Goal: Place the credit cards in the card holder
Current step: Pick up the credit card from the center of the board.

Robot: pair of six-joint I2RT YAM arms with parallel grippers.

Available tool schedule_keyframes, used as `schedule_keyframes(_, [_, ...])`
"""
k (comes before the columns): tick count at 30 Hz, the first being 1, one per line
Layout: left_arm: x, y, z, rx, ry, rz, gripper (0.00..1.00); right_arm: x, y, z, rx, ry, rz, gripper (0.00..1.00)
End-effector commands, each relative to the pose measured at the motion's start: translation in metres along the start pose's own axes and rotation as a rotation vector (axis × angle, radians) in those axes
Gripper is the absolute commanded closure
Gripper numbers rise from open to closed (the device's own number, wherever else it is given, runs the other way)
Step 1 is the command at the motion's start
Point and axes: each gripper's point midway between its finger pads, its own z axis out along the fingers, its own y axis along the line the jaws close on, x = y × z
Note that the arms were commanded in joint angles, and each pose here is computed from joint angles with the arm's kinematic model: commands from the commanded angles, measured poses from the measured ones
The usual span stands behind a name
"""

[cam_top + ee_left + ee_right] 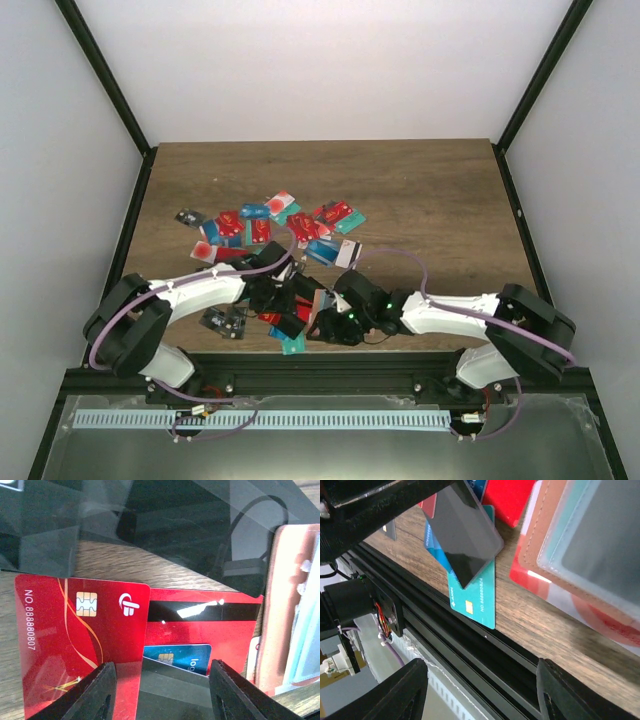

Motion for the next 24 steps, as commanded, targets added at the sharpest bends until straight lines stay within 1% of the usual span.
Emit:
schedule_keyframes(1, [0.049,0.020,0.027,-0.081,0.151,-0.003,0.47,0.007,-0.004,0.007,0.020,-0.009,0.073,0.38])
schedule_keyframes(5, [0.062,0.024,0.025,-0.096,0.160,-0.009,0.47,0.020,-0.006,0.012,0.015,0.005,0.109,0.38])
schedule_keyframes(11, [0.069,0.023,0.022,-0.112,0.160,-0.024,0.48,0.037,-0.001,0.030,-0.007,0.035,0.121,0.38])
schedule_keyframes(19, [0.065,0.027,0.012,-0.145,0.126,-0.031,0.49,0.036,0.002,0.042,-0.061,-0.026,0.208,0.39])
schedule_keyframes(24, [0.065,0.028,0.012,-0.152,0.116,-0.066,0.50,0.029,0.001,0.052,-0.093,-0.076,0.265,0.39])
